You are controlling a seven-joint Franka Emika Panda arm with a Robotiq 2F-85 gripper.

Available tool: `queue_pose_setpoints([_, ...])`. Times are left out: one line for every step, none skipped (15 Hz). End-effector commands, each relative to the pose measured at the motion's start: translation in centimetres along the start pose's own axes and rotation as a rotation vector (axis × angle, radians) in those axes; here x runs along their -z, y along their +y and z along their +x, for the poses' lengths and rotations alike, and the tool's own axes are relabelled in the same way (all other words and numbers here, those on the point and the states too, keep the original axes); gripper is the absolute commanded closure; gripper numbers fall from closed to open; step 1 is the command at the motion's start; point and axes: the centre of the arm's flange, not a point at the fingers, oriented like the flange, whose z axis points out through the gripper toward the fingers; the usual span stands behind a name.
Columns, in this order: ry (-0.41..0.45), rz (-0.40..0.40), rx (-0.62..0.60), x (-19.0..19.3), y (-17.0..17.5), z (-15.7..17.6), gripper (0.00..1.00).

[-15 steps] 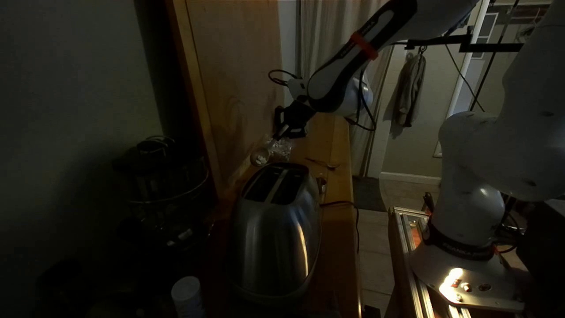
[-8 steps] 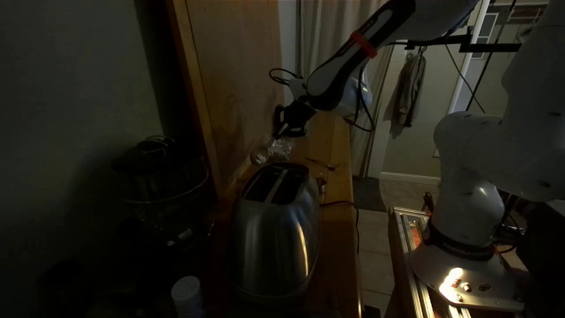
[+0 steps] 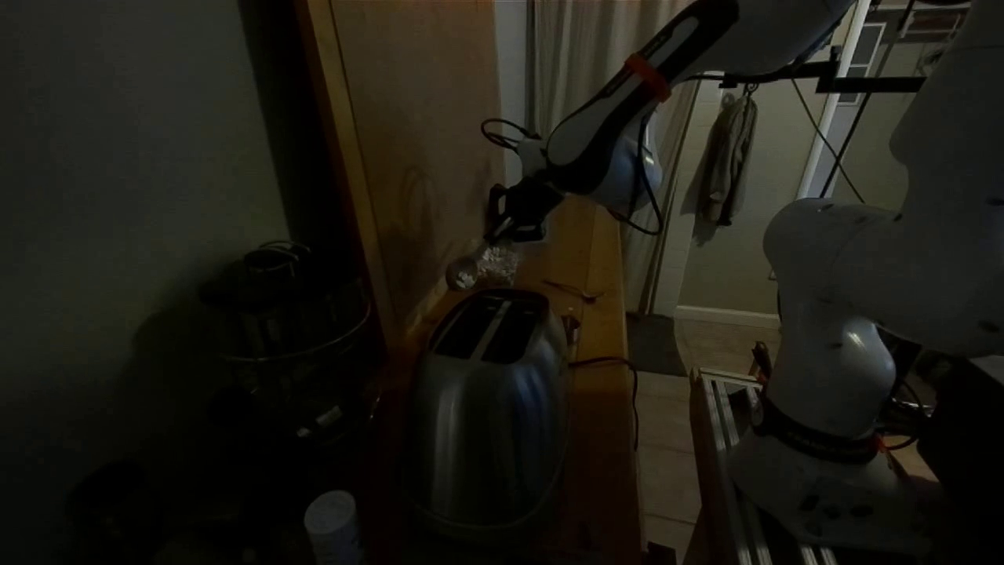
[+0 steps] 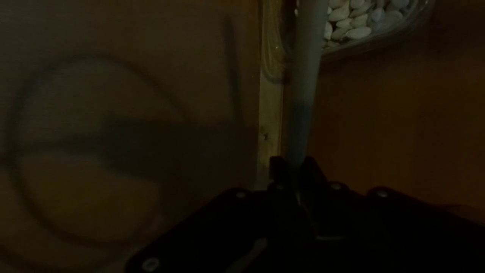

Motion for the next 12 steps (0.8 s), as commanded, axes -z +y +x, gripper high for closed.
queue_pose_setpoints([0.033,-0.006,0.011,2.4,-3.7,1.2,0.96])
queue_pose_setpoints([0.029,-0.014,0.022,2.2,-3.8,1.0,0.96])
queue_pose_setpoints([0.047,-0.001,0.020,2.5,-4.0,1.1,0.96])
queue_pose_setpoints([0.048,-0.008,0.034,2.5,-4.1,1.0,0.96])
queue_pose_setpoints([0.065,0.001,0.037,2.8,-4.2,1.0,0.96])
queue_pose_setpoints([0.074,0.012,0.042,2.7,-4.2,0.9,0.96])
queue_pose_setpoints([0.091,0.020,0.037,2.7,-4.3,0.9,0.96])
queue_pose_setpoints([0.099,0.030,0.039,2.8,-4.6,0.9,0.96])
queue_pose_setpoints([0.128,0.045,0.029,2.8,-4.6,1.0,0.96])
queue_pose_setpoints([0.119,0.043,0.033,2.7,-4.8,0.9,0.96])
queue_pose_setpoints([0.122,0.029,0.039,2.6,-4.8,0.9,0.96])
queue_pose_setpoints([0.135,0.041,0.022,2.6,-4.8,0.9,0.96])
